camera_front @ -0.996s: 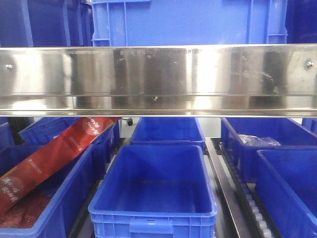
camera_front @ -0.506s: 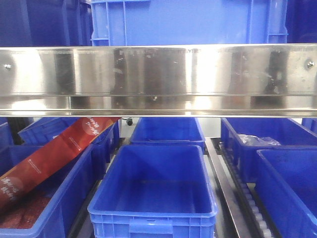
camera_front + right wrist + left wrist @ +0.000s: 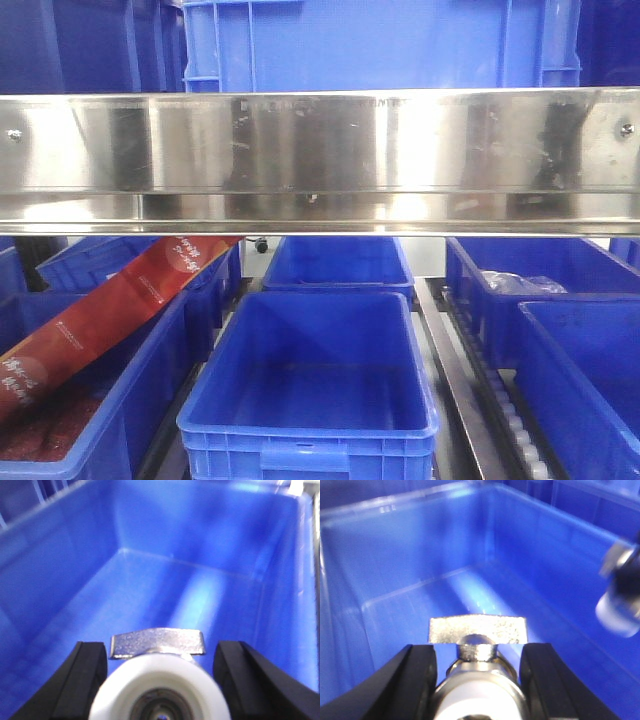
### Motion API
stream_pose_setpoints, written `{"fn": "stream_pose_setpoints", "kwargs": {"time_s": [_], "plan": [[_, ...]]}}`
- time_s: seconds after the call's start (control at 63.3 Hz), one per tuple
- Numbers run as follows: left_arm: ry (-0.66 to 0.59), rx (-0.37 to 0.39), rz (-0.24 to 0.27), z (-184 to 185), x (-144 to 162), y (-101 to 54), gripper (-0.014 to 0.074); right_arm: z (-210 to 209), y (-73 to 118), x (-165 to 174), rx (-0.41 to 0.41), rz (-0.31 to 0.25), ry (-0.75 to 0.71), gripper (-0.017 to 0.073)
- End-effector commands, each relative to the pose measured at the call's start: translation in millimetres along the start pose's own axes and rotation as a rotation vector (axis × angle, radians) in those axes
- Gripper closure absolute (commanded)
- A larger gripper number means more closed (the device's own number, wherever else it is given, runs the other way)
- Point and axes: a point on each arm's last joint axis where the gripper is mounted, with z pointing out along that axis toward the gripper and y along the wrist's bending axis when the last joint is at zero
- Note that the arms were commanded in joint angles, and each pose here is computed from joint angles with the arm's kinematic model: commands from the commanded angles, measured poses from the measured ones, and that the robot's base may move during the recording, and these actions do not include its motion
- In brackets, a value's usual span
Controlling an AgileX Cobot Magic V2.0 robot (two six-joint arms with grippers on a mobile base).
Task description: Place valve from conveyor to right shelf box
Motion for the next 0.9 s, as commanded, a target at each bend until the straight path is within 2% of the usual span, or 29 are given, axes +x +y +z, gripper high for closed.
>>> {"fn": "stream_pose_setpoints", "kwargs": {"time_s": [0.0, 0.047, 0.126, 0.19, 0.3, 0.332, 0.411, 0.458, 0.537, 0.617, 0.743, 0.822, 0.885], "plan": [[-0.05, 0.003, -0.001, -2, -7, -1.4, 0.0256, -10, 1.1, -14, 0.007, -0.009, -0.098, 0.0188], [-0.047, 0.003, -0.001, 0, -6, -1.3, 0.0176, -10, 1.1, -14, 0.007, -0.009, -0.098, 0.0137], [-0.058, 0.002, -0.001, -1, -7, -1.2, 0.0111, -10, 1.1, -13, 0.006, -0.009, -0.096, 0.0081], [-0.065, 0.001, -0.001, -1, -7, -1.2, 0.0102, -10, 1.1, -13, 0.006, -0.009, -0.096, 0.0067], [-0.066, 0.001, -0.001, -1, -7, -1.1, 0.0139, -11, 1.4, -14, 0.006, -0.009, -0.099, 0.009], [-0.064, 0.001, -0.001, -1, -7, -1.2, 0.0172, -14, 1.9, -15, 0.006, -0.01, -0.1, 0.0114], [-0.056, 0.002, -0.001, -4, -8, -1.5, 0.0326, -17, 2.8, -14, 0.003, -0.011, -0.091, 0.0222], [-0.041, 0.004, 0.0, -4, -7, -1.6, 0.0481, -19, 3.1, -15, 0.002, -0.012, -0.091, 0.0326], [-0.043, 0.004, 0.0, -4, -7, -1.6, 0.069, -19, 3.1, -15, 0.002, -0.012, -0.091, 0.0531], [-0.058, 0.002, -0.001, -4, -8, -1.5, 0.0705, -19, 2.8, -17, 0.005, -0.012, -0.112, 0.0729], [-0.079, -0.009, -0.011, -7, -11, 3.2, 0.0705, -20, 2.9, -18, 0.007, -0.012, -0.124, 0.0722], [-0.086, -0.024, -0.107, -14, -14, 11.8, 0.0705, -25, 4.1, -18, 0.004, -0.014, -0.117, 0.0722], [-0.07, -0.035, -0.151, -26, -16, 18.0, 0.0705, -34, 5.9, -21, 0.003, -0.017, -0.133, 0.0722]]}}
